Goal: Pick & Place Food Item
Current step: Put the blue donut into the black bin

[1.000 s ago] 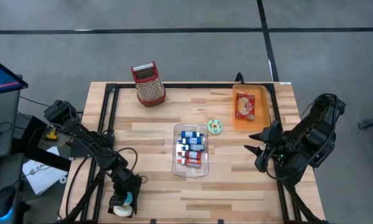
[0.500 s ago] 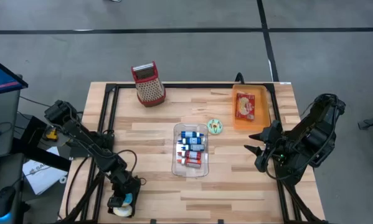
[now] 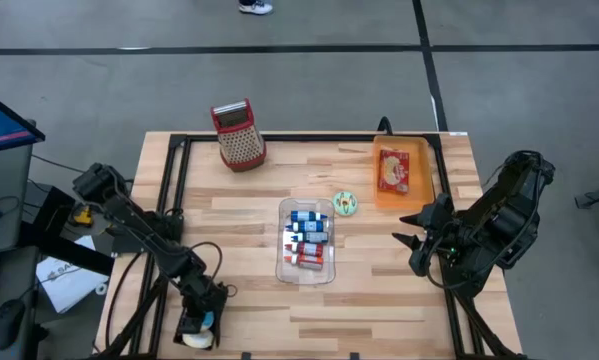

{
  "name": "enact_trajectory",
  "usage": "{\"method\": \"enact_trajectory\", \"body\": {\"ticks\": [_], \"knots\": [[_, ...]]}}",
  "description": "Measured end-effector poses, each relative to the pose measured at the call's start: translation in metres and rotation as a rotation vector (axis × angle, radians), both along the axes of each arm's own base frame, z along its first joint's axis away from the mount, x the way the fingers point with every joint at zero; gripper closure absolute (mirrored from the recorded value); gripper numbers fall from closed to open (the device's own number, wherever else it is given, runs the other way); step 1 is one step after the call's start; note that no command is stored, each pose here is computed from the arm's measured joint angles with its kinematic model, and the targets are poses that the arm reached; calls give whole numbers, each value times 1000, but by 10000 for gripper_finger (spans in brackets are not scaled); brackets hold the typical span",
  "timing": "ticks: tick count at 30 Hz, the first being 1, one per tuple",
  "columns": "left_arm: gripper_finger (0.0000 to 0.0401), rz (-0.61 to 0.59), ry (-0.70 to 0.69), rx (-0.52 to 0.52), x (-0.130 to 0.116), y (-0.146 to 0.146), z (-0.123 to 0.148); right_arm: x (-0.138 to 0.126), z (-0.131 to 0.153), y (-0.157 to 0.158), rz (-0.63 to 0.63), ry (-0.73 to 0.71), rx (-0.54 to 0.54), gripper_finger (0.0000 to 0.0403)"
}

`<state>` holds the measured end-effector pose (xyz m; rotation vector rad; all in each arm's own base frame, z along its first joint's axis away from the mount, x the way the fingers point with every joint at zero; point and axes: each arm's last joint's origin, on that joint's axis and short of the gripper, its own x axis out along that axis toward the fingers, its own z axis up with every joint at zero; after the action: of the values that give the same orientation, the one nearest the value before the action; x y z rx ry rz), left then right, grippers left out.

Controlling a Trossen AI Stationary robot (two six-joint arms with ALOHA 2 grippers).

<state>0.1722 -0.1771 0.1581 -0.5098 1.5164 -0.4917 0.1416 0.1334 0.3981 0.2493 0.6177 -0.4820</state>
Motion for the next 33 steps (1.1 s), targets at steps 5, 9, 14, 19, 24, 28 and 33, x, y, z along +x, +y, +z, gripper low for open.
{"method": "enact_trajectory", "body": {"ticks": [5, 9, 14, 19, 24, 28, 33], "knots": [[295, 58, -40, -23, 4, 5, 9, 0, 0, 0, 0, 2, -3, 207], [292, 83, -62, -45, 7, 7, 14, 0, 0, 0, 0, 2, -2, 207], [290, 118, -72, -86, 8, 3, 18, -3, 0, 3, 15, -3, 6, 207], [290, 142, -61, -103, 8, 0, 19, -6, 0, 5, 24, -9, 9, 207], [290, 161, -43, -103, 8, 1, 19, -5, 0, 5, 23, -9, 5, 207], [290, 164, -40, -102, 8, 1, 18, -5, 0, 5, 23, -9, 6, 207], [290, 192, -7, -116, 6, 2, 15, -5, 0, 5, 23, -9, 5, 207]]}}
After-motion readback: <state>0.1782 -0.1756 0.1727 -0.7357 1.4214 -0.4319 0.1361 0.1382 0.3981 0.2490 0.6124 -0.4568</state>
